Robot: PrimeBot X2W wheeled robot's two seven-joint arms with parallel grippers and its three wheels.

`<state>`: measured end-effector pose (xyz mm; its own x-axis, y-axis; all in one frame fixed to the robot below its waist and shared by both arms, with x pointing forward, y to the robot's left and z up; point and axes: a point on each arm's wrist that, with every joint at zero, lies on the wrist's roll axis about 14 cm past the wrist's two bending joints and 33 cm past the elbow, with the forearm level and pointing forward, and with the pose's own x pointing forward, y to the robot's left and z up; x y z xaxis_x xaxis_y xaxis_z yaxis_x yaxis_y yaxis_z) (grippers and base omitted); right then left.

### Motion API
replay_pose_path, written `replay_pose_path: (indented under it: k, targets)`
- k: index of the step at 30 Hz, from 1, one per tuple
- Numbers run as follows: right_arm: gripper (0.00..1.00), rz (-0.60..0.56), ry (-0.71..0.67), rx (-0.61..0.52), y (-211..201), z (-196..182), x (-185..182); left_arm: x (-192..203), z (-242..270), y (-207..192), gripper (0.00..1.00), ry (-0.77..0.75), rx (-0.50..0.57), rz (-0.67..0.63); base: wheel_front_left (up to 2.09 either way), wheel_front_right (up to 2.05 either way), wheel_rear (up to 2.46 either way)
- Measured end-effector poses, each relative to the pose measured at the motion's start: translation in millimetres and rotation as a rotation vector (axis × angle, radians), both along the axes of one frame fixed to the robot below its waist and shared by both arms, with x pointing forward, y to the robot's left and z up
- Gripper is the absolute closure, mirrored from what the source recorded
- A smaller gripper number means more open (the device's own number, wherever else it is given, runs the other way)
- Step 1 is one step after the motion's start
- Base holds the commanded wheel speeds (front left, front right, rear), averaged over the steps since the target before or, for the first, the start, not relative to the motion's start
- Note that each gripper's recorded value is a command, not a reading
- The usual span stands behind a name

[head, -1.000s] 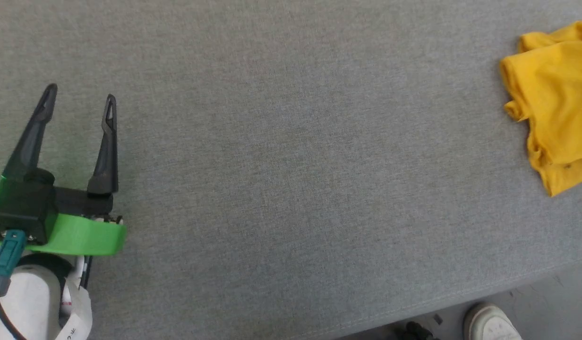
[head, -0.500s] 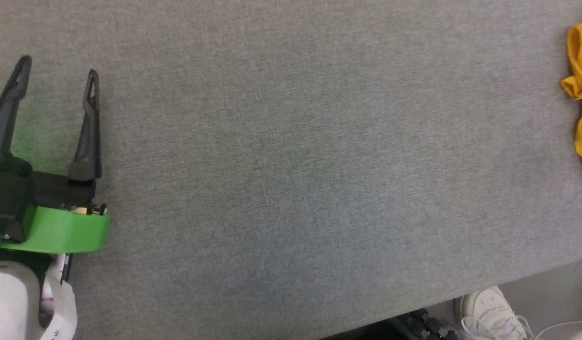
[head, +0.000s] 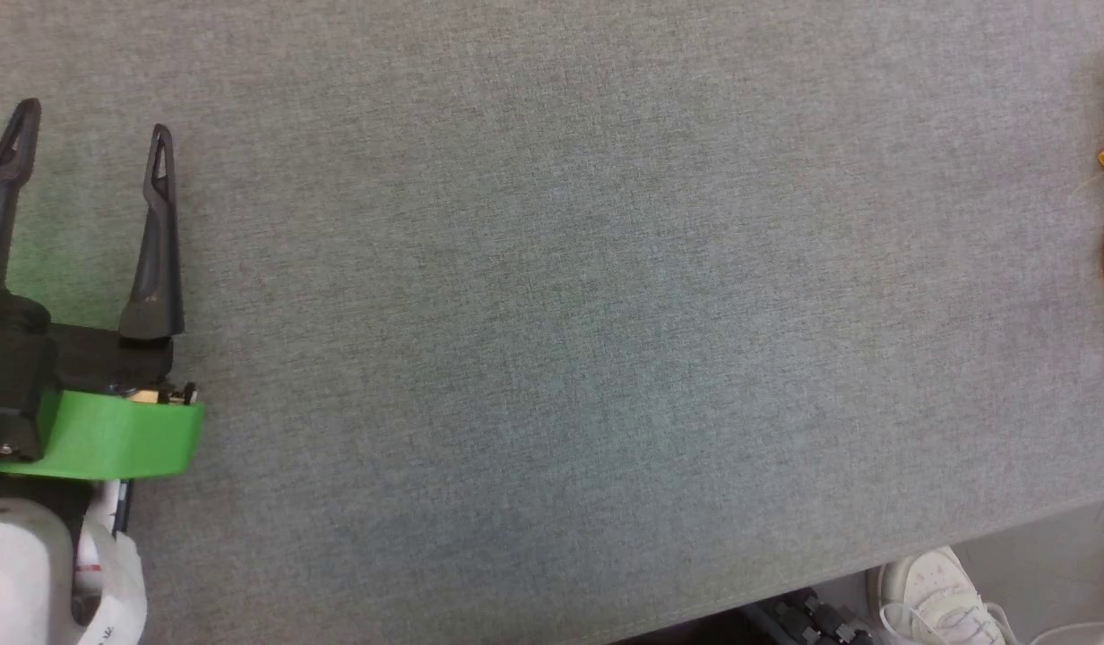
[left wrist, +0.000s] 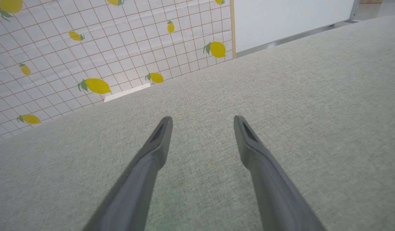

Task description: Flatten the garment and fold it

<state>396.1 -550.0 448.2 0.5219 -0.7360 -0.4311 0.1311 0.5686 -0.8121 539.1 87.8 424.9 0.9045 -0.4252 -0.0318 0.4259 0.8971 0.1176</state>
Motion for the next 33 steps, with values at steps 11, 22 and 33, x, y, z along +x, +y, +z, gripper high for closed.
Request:
replay_pose_path:
  k: [11, 22, 33]
  targets:
    - [0.00, 0.003, -0.172, 0.075, 10, 4, -4, -14, 15, 2, 0.00, -0.014, -0.076, 0.055, 0.00, 0.00, 0.00]
    - [0.00, 0.146, -0.598, 0.292, 82, 23, 18, -57, 51, 14, 0.00, -0.023, -0.198, 0.151, 0.00, 0.00, 0.00]
    - [0.00, 0.379, -0.857, 0.489, 195, 69, 36, -100, 95, 38, 0.00, -0.098, -0.245, 0.235, 0.00, 0.00, 0.00]
